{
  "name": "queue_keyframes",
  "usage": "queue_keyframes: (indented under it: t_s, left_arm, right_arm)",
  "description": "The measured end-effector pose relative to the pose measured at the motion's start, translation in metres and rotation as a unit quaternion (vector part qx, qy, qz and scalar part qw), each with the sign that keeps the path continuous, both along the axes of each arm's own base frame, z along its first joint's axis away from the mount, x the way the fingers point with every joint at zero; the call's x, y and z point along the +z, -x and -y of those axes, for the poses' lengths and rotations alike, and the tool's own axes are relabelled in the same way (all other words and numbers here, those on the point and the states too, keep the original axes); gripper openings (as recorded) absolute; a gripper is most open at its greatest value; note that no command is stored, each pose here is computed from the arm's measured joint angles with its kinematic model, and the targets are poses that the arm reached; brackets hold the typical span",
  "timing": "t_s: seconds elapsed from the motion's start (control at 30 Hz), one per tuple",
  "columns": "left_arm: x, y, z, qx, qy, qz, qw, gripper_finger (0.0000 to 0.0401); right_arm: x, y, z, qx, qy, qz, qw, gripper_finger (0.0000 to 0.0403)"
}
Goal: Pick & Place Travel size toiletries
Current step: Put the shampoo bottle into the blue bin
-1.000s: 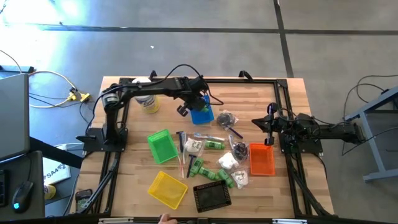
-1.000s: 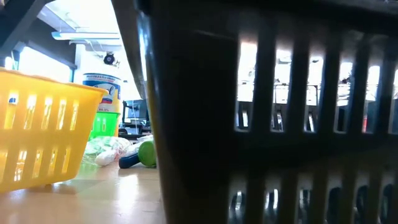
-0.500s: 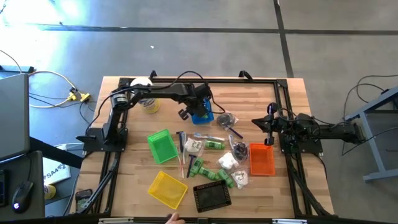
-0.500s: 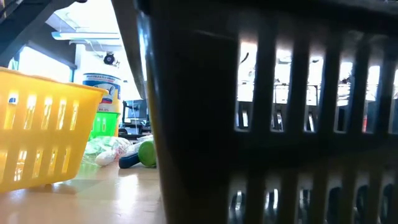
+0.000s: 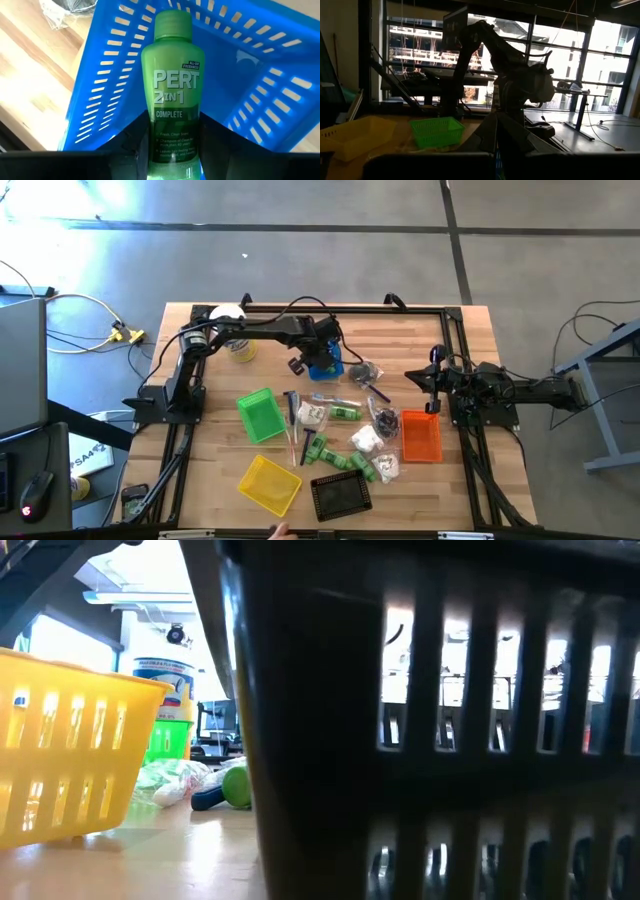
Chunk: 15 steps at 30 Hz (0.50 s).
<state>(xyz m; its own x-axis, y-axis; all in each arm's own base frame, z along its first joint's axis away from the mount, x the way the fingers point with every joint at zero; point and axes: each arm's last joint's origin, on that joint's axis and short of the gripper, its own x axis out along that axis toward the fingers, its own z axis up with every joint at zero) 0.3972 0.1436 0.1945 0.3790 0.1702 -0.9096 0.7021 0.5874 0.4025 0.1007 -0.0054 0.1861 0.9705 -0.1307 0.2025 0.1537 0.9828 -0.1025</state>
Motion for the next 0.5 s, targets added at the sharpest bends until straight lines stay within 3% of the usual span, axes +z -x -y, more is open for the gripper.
queue_keyframes:
  t_s: [0.37,0.5]
  left_arm:
    - [-0.0002,0.0001,0.0008,0.042,0.045,0.014,0.998,0.0121]
    - [-0.0001,-0.0002,0.0012,0.046,0.053,0.018,0.997,0.0149]
  right_arm:
    - [0.0,0.0,-0.0001,0.002,0.0,0.0,1.0,0.0003]
    - [0.0,0.0,-0.0002,0.005,-0.003,0.001,1.0,0.0003]
